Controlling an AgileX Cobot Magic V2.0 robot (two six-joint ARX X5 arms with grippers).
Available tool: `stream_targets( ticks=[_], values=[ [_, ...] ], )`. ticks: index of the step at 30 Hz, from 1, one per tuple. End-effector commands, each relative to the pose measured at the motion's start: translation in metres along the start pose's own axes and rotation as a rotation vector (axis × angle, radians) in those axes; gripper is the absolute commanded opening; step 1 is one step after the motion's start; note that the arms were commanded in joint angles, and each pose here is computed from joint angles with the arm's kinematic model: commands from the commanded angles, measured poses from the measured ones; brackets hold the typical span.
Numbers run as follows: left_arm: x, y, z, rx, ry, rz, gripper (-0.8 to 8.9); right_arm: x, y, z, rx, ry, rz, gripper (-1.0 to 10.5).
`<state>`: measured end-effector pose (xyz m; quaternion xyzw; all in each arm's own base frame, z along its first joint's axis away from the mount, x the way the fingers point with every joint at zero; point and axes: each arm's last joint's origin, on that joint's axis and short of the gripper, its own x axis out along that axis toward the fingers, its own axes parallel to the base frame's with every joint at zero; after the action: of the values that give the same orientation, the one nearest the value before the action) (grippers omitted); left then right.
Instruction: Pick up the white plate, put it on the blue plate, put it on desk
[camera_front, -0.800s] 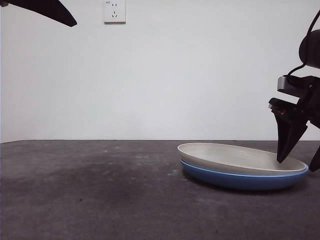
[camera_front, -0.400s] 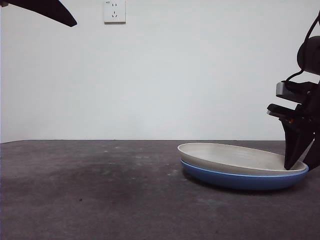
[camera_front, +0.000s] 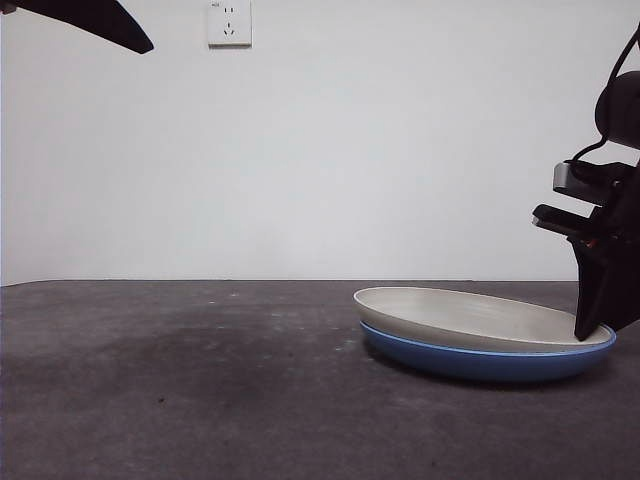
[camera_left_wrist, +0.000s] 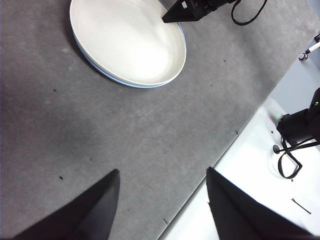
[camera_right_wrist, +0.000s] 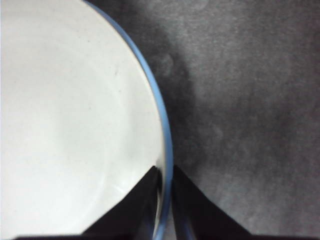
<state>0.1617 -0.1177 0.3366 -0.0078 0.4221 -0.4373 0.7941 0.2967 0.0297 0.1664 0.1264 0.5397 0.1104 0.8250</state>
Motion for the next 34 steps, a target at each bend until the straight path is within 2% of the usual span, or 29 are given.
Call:
stream_targets(
  ticks=[1,10,17,23,34],
  values=[
    [0.000,-0.002,0.003,0.021,-0.008,-0.008,2.79,0.003,0.000,0.001,0.009,0.007,-0.007,0.1],
    [0.000,-0.002,0.003,0.022,-0.008,-0.008,2.79,-0.022,0.009,0.005,-0.004,-0.078,0.017,0.1],
    [0.000,-0.002,0.003,0.022,-0.009,-0.008,2.79,-0.050,0.023,0.008,-0.004,-0.178,0.121,0.1],
    [0.000,-0.002,0.003,0.024,-0.012,-0.008,2.79,-0.056,0.043,0.011,-0.032,-0.197,0.158,0.1],
    [0.000,-0.002,0.003,0.025,-0.014,-0.008,2.79,-0.045,0.094,0.011,-0.080,-0.242,0.259,0.1]
  ],
)
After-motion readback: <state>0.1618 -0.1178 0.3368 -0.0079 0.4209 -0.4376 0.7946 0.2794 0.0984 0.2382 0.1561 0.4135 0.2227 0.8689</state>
